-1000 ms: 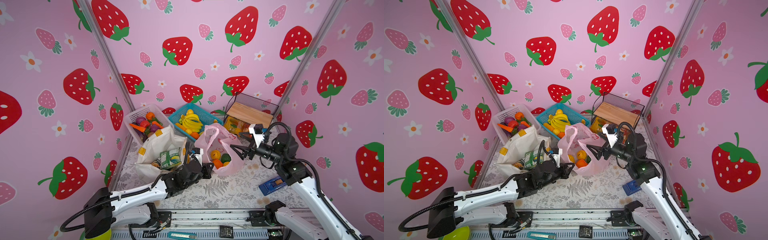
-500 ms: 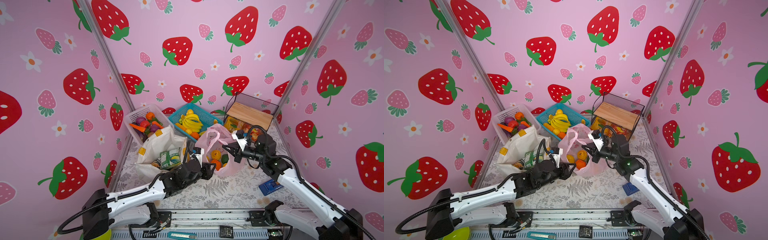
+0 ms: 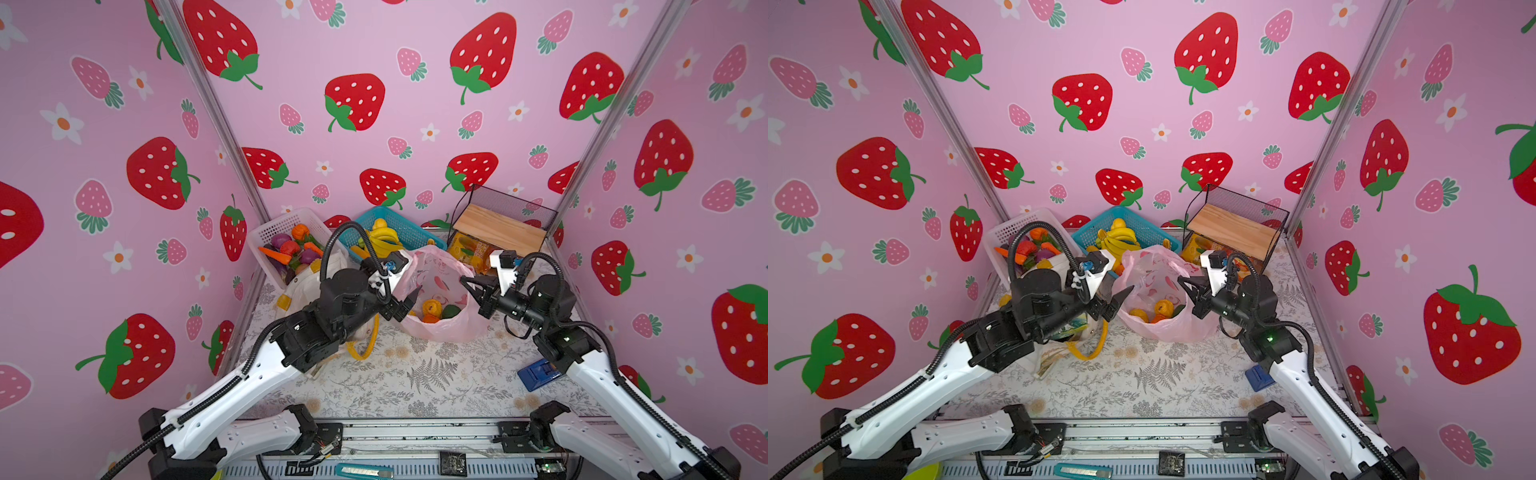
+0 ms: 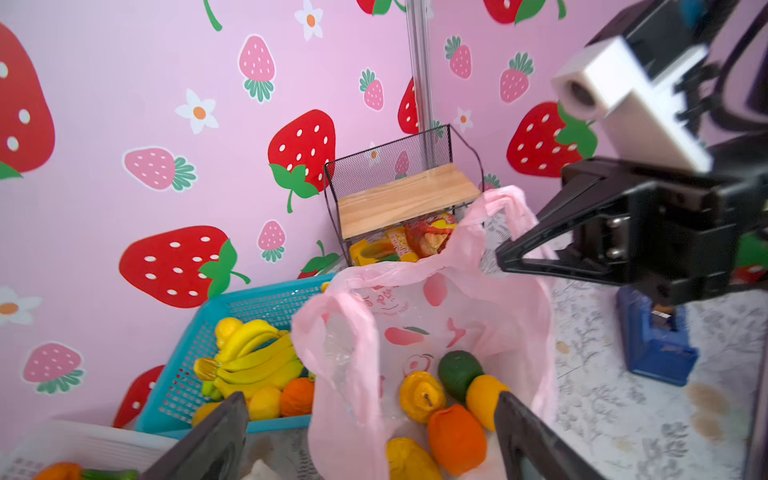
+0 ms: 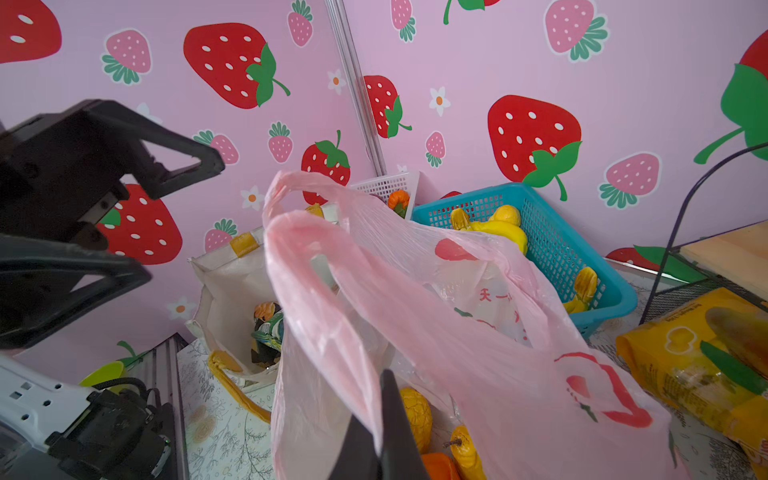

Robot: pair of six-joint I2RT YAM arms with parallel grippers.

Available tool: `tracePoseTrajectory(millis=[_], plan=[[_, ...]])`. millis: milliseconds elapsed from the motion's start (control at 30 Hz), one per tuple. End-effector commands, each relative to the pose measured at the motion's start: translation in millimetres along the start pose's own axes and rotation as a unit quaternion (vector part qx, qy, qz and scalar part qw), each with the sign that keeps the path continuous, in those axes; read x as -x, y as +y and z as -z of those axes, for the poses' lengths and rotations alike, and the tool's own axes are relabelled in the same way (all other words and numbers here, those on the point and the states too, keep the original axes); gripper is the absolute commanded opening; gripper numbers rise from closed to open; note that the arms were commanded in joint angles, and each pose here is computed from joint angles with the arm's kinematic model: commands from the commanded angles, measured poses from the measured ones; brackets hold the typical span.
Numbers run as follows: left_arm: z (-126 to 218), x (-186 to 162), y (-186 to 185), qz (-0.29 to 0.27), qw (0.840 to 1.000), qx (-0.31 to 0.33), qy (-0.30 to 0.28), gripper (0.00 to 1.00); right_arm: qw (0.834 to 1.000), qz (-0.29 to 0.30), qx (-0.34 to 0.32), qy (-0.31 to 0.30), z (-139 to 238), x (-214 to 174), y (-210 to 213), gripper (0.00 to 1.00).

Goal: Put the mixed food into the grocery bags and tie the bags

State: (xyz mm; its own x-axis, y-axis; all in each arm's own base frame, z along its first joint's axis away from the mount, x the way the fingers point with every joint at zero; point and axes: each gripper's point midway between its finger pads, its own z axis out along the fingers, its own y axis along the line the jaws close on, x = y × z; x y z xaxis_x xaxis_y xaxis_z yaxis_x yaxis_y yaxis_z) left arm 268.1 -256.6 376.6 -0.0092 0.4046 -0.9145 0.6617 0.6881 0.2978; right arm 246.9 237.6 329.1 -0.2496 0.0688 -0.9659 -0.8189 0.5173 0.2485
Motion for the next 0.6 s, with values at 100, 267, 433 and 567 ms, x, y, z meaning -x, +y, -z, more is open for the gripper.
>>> tracePoseTrajectory(millis=[100,267,433,567], plan=[[-12.2,-16.4,4.0,-0.097,0.987,-0.115,0.063,0.91,1.000,-0.001,0.002,-0.014,2.6,11.9,1.5,0.00],[-22.6,-10.1,-3.3,-0.110,0.976,-0.182,0.047,0.92,1.000,-0.004,-0.001,-0.012,2.7,9.9,-0.2,0.00],[-43.7,-7.3,12.4,-0.108,0.973,-0.199,0.052,0.90,1.000,-0.005,0.003,-0.012,2.8,10.6,1.1,0.00],[-54.5,-3.7,5.3,-0.106,0.962,-0.246,0.045,0.82,1.000,-0.005,0.000,-0.012,2.9,10.4,0.0,0.00]])
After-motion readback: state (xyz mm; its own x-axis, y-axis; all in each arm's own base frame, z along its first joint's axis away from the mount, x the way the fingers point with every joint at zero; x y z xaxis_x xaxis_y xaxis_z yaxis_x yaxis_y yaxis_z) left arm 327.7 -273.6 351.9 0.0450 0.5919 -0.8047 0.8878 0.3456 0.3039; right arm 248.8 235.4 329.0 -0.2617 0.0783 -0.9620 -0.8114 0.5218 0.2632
